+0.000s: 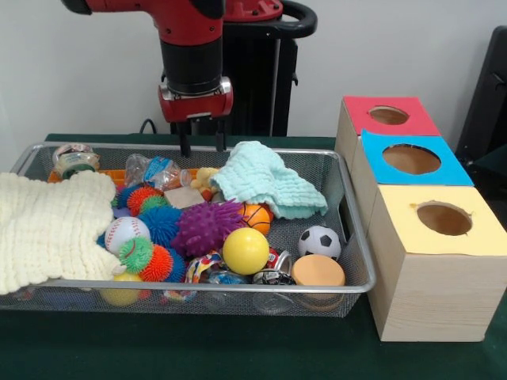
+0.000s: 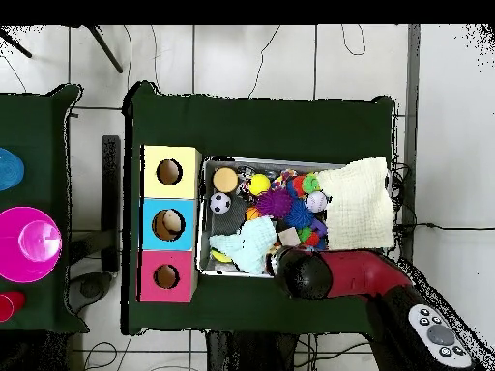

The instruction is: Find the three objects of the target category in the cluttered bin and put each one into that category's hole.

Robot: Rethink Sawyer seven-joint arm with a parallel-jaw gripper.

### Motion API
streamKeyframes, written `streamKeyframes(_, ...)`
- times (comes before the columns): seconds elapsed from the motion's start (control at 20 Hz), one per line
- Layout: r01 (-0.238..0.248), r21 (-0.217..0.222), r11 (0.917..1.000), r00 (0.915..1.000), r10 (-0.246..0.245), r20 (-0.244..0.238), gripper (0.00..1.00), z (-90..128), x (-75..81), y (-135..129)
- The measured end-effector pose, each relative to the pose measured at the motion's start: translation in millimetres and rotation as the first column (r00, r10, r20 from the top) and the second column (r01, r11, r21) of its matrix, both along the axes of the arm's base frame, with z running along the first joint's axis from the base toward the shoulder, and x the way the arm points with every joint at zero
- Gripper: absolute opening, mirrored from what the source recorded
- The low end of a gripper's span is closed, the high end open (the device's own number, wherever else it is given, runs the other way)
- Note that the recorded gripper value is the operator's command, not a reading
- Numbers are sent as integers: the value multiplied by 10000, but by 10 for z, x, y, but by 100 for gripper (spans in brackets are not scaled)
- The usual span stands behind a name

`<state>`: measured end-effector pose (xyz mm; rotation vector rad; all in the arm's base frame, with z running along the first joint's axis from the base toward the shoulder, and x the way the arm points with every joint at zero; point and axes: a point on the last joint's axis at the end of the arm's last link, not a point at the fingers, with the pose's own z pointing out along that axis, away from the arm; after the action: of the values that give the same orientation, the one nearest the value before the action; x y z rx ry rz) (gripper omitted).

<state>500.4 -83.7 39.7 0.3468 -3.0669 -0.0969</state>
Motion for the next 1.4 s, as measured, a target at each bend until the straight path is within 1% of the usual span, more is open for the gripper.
streamKeyframes(0.35,-262,107,9996,9995,260,165,100,-119,-38,69)
streamKeyframes(0.75,-547,219,9983,9980,540,337,100,-211,-44,192)
streamKeyframes(1.4,-544,250,9982,9979,535,370,100,-259,-13,195)
